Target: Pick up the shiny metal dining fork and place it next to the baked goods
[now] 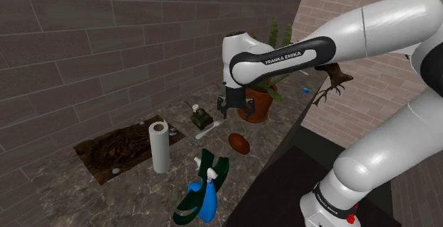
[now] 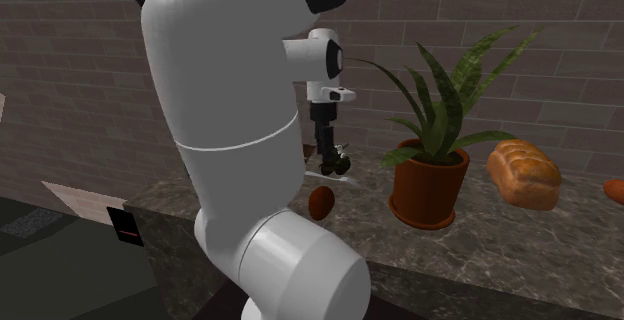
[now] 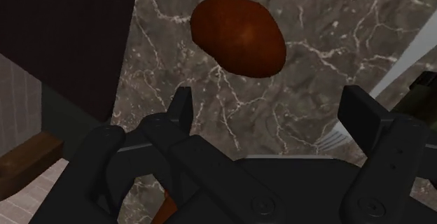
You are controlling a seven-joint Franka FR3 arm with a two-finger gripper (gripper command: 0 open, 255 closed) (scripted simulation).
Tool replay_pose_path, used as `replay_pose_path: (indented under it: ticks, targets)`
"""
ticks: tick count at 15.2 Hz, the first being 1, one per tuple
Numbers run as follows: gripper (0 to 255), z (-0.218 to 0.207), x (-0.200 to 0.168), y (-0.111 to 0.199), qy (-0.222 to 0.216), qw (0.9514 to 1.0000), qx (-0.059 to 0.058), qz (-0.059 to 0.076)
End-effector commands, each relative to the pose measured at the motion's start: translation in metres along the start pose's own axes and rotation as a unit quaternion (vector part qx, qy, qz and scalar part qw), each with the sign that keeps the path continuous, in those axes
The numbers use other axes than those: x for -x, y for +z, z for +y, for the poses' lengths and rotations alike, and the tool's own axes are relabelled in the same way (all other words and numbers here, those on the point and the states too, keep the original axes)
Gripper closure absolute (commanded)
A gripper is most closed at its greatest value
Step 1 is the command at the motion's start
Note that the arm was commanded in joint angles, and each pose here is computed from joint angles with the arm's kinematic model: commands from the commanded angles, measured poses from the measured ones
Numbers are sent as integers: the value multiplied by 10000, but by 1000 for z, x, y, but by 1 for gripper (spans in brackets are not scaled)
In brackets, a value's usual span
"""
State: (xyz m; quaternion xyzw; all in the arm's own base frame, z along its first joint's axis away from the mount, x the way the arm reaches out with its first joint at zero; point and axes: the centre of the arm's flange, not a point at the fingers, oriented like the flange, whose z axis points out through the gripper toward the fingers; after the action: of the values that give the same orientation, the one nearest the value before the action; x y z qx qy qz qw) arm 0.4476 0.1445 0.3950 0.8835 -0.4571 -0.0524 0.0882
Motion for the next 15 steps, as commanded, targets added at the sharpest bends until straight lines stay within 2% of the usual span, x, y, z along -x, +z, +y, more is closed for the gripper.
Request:
replay_pose_path:
  ticks: [1, 3, 6, 8, 11, 15]
  targets:
    - [0, -24, -12, 10, 464, 9989, 5, 2]
    - [0, -45, -24, 21, 886, 9961, 18, 9]
    - [0, -75, -46, 37, 1517, 9884, 36, 20]
    - [0, -93, -62, 48, 1934, 9811, 48, 27]
    - [0, -117, -89, 64, 2553, 9668, 66, 38]
    - [0, -119, -92, 81, 2600, 9656, 67, 38]
